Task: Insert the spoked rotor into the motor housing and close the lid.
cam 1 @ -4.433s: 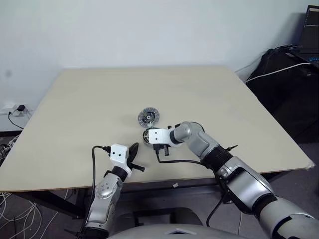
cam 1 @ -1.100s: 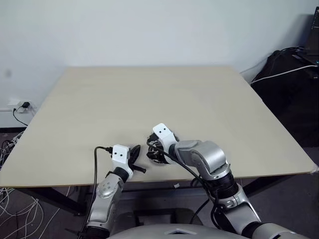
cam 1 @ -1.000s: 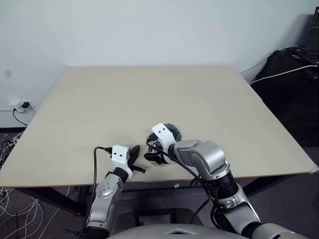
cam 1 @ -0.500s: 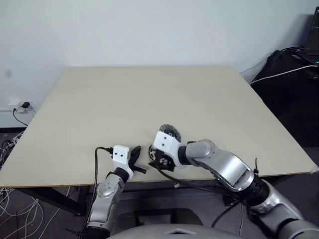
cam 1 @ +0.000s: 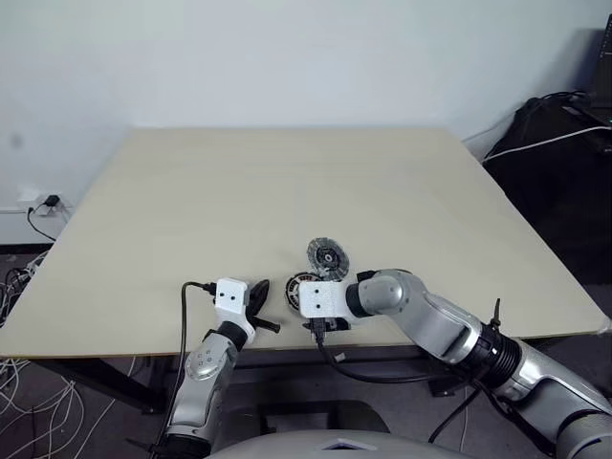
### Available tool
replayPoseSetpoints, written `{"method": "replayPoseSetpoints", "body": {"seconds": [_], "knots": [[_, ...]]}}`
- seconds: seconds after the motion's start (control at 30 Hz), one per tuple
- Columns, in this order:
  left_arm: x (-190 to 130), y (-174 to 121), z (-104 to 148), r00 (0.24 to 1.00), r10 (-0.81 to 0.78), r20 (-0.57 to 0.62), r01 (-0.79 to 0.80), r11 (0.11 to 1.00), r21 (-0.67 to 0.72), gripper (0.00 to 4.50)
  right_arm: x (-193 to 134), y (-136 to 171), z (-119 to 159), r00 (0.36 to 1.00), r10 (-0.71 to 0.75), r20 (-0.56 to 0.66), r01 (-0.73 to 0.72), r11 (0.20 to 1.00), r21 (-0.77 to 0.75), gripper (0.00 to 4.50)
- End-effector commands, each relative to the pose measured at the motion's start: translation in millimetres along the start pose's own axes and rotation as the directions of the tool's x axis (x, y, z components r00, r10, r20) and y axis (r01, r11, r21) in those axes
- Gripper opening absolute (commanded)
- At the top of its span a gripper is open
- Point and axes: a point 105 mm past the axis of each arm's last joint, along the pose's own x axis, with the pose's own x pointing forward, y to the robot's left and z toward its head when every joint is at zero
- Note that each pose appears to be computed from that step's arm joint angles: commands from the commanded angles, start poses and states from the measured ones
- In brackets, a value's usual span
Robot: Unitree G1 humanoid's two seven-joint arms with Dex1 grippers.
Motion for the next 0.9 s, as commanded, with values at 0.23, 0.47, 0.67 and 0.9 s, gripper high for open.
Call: {"method": "replayPoseSetpoints", "body": {"seconds": [0.23,0.47,0.67,0.9], "knots": [[3.6,-1.7,11.2,0.999,-0.001,0.045,0.002,1.000,-0.013,0.00,-1.6,-14.9,-6.0,0.999,-0.021,-0.036,0.018,0.997,-0.079,2.86],[3.8,-1.6,11.7,0.999,0.002,0.049,-0.001,1.000,-0.016,0.00,0.2,-17.2,-10.4,0.998,-0.019,-0.052,0.015,0.997,-0.080,2.86],[3.9,-1.4,12.3,0.999,0.003,0.051,-0.002,1.000,-0.014,0.00,1.2,-18.0,-11.6,0.998,-0.015,-0.056,0.011,0.997,-0.078,2.86],[3.5,-1.0,12.3,0.999,0.006,0.053,-0.005,1.000,-0.013,0.00,2.2,-17.7,-16.9,0.997,-0.004,-0.072,-0.002,0.997,-0.072,2.86]]}}
